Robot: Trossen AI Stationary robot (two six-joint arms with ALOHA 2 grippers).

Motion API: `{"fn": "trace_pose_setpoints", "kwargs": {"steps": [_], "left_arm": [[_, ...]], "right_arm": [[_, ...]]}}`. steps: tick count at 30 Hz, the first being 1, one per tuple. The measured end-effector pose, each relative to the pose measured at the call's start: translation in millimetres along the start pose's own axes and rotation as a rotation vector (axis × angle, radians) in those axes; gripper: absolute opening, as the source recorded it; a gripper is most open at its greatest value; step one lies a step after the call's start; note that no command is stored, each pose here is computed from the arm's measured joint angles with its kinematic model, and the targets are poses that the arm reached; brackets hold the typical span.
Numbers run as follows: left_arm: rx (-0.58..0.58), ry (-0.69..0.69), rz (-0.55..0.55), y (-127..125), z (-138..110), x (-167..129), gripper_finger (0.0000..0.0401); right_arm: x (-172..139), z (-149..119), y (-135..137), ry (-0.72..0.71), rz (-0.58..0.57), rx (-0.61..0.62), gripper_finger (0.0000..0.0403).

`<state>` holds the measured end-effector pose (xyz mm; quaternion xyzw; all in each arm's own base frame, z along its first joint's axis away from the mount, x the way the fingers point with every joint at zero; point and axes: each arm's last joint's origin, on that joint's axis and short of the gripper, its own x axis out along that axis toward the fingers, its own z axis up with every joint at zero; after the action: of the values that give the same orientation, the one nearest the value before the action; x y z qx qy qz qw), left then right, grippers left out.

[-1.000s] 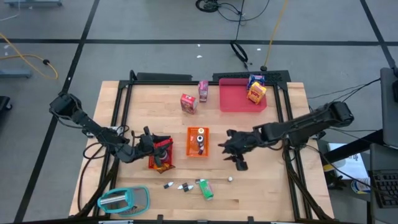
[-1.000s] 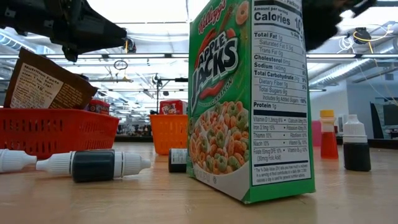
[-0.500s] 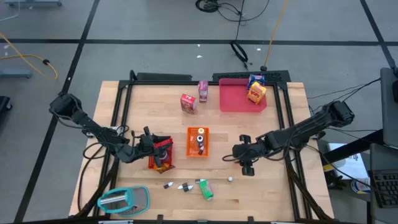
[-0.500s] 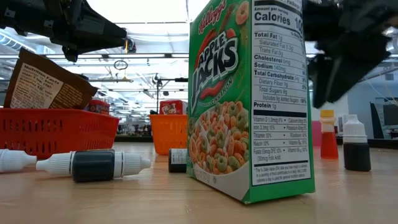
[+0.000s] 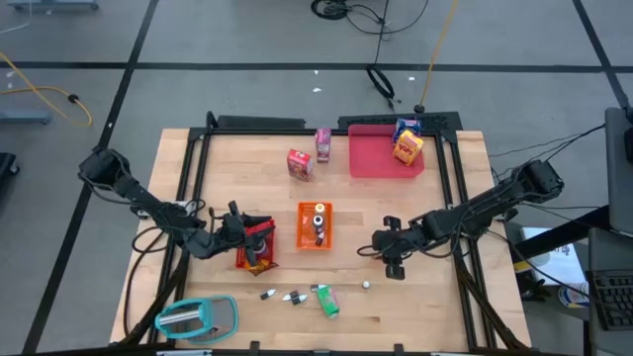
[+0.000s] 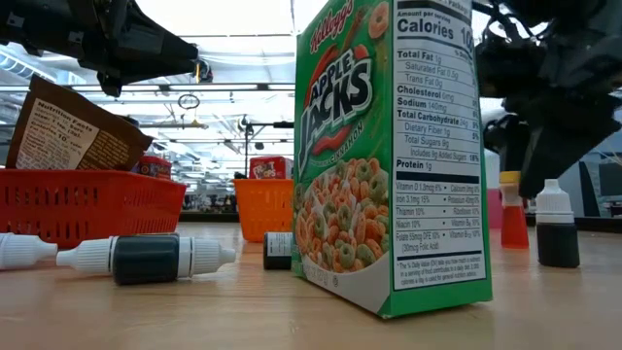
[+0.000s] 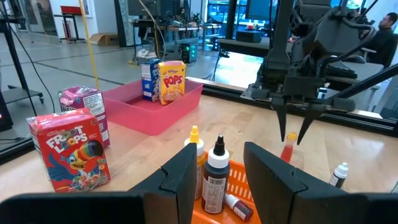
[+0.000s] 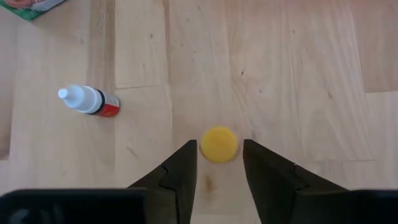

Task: Pick & Place Kitchen Items
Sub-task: Put the small yellow food coloring bottle into the orange bin

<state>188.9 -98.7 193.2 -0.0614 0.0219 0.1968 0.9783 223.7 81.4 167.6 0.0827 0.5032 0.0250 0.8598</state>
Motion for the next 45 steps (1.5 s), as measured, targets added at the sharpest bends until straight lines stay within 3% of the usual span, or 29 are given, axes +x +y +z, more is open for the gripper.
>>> {"fn": "trace_pose_setpoints", "kwargs": {"steps": [12,23,42,45], "left_arm": [[0.001,0.000,0.000,0.0,-0.1,0.0,0.0134],[0.002,0.001,0.001,0.0,-0.2,0.0,0.0134],[0.003,0.002,0.001,0.1,-0.3,0.0,0.0134],[0.004,0.003,0.001,0.1,-0.4,0.0,0.0134]], "right_arm": [[0.6,0.4,0.1,-0.013,0.003,-0.026,0.0008],[-3.0,4.4,-0.3,-0.053,0.015,-0.051,0.0003],[-24.9,55.5,-28.1,-0.509,0.031,-0.099,0.0002],[-25.9,62.6,-32.7,-0.560,0.073,-0.126,0.0002]]}}
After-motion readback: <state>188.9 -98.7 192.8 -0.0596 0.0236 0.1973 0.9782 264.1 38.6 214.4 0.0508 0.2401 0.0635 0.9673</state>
